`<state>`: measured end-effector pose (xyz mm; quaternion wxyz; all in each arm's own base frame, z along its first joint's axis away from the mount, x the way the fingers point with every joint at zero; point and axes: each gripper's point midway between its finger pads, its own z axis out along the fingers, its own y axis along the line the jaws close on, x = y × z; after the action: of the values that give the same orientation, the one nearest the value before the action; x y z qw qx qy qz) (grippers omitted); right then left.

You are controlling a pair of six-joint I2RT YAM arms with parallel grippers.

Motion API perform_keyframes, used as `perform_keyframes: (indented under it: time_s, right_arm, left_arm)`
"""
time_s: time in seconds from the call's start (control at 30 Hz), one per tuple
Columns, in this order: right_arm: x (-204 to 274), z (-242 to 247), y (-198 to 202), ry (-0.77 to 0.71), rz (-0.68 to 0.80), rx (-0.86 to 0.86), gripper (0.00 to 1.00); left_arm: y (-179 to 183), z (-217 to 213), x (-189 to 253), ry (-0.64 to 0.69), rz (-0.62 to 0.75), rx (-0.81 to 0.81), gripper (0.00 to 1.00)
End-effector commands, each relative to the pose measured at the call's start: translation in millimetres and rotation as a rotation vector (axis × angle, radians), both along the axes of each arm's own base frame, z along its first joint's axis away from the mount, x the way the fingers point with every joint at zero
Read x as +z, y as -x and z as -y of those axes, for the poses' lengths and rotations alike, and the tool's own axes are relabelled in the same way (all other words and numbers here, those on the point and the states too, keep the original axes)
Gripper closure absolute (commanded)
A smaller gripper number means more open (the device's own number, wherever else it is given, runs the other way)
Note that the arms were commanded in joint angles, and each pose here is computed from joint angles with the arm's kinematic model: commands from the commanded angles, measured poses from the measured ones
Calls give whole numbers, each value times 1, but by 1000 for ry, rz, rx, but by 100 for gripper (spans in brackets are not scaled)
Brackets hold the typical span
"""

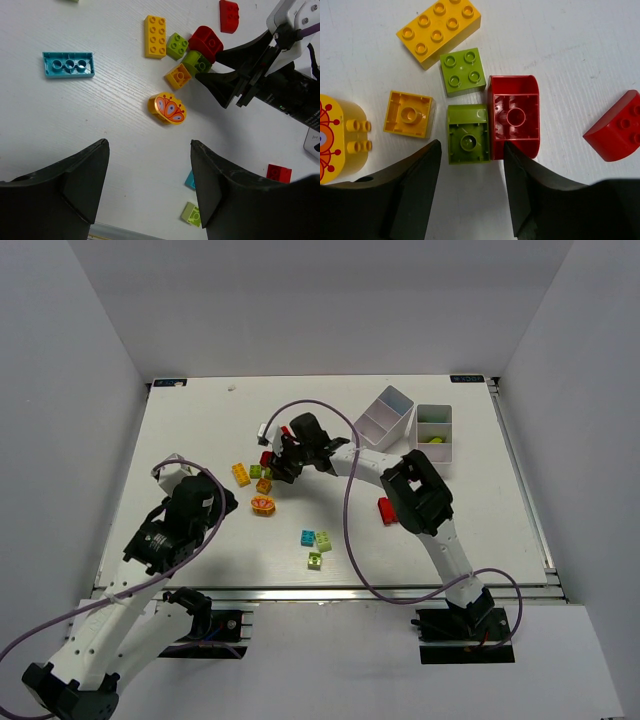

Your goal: Sort the legos into containers by color

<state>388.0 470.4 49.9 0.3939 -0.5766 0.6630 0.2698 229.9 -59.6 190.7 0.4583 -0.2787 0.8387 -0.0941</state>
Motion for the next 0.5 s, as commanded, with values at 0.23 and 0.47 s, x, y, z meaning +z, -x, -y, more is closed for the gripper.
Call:
perform_keyframes:
  time_s: [0.23,0.47]
  right_arm:
    - [16,7,-15,-28,34,-56,25]
    - [19,30,-2,-12,8,-26,24]
  left_arm:
    - [-8,0,-1,-22,-6,10,24]
    - [-13,4,-6,-23,-9,-4,24]
